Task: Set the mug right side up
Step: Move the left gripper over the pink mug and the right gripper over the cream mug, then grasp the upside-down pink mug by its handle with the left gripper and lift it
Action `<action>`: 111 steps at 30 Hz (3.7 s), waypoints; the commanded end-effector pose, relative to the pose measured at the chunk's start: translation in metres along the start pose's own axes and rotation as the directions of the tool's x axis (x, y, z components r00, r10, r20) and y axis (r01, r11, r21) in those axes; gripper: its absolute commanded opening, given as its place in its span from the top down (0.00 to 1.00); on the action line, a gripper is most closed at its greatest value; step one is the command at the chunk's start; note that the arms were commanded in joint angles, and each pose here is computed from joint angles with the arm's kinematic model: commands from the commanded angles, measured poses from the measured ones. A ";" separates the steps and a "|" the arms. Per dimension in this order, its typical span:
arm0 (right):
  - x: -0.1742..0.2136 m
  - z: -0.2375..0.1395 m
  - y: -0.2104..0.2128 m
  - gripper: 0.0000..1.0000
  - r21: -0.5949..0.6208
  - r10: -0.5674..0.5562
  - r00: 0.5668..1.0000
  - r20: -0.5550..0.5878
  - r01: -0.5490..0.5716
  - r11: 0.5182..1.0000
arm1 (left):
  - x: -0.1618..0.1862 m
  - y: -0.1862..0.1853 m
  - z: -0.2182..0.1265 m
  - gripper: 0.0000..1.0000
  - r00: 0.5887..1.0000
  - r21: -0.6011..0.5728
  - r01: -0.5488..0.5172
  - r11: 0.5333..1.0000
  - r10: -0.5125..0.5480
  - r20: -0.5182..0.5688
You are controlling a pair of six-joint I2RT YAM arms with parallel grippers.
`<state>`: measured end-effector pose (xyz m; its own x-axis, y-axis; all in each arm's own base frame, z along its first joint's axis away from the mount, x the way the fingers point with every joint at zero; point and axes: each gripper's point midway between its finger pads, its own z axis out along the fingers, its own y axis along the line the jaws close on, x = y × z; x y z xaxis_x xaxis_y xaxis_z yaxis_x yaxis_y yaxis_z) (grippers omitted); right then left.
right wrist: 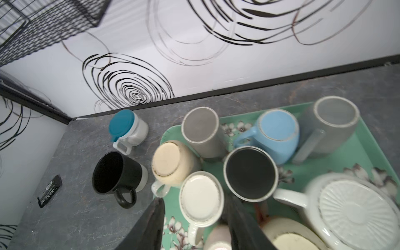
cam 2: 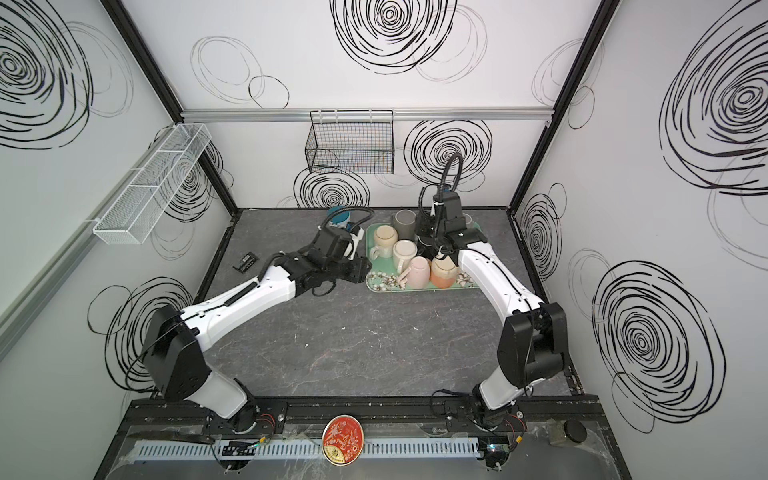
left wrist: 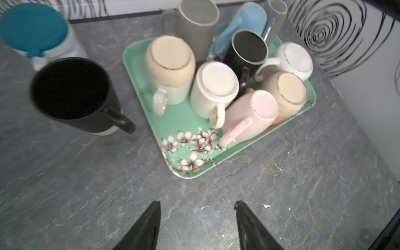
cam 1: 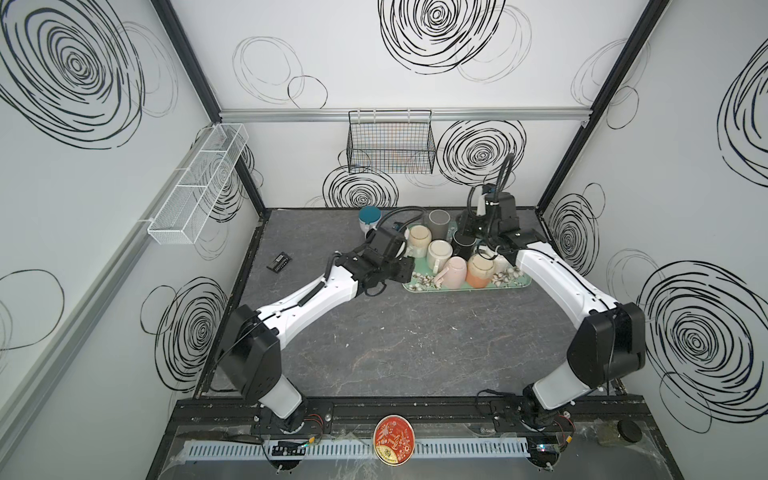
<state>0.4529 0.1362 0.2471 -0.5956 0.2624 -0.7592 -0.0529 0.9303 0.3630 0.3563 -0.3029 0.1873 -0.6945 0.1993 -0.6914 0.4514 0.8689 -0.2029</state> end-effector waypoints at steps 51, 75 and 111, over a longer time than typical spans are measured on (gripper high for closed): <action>0.098 -0.058 -0.074 0.48 0.007 0.305 0.921 -0.242 -0.313 0.950 | 0.017 -0.065 0.147 0.67 0.980 0.300 -0.192 0.934 0.197 0.015; 0.094 -0.059 -0.068 0.48 -0.035 0.280 0.929 -0.241 -0.297 0.954 | 0.014 -0.057 0.150 0.84 0.972 0.217 -0.229 0.949 0.233 0.005; -0.007 -0.088 -0.024 0.52 -0.390 0.425 0.904 -0.046 -0.408 0.826 | -0.117 -0.078 -0.011 1.00 0.887 0.190 -0.182 0.965 0.078 0.455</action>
<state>0.3815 0.0833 0.2569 -0.6228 0.6180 -0.4797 -0.0189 0.6011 0.7990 0.3748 -0.3911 0.1824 -0.4999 0.2666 -0.8240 0.6684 0.7238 -0.1714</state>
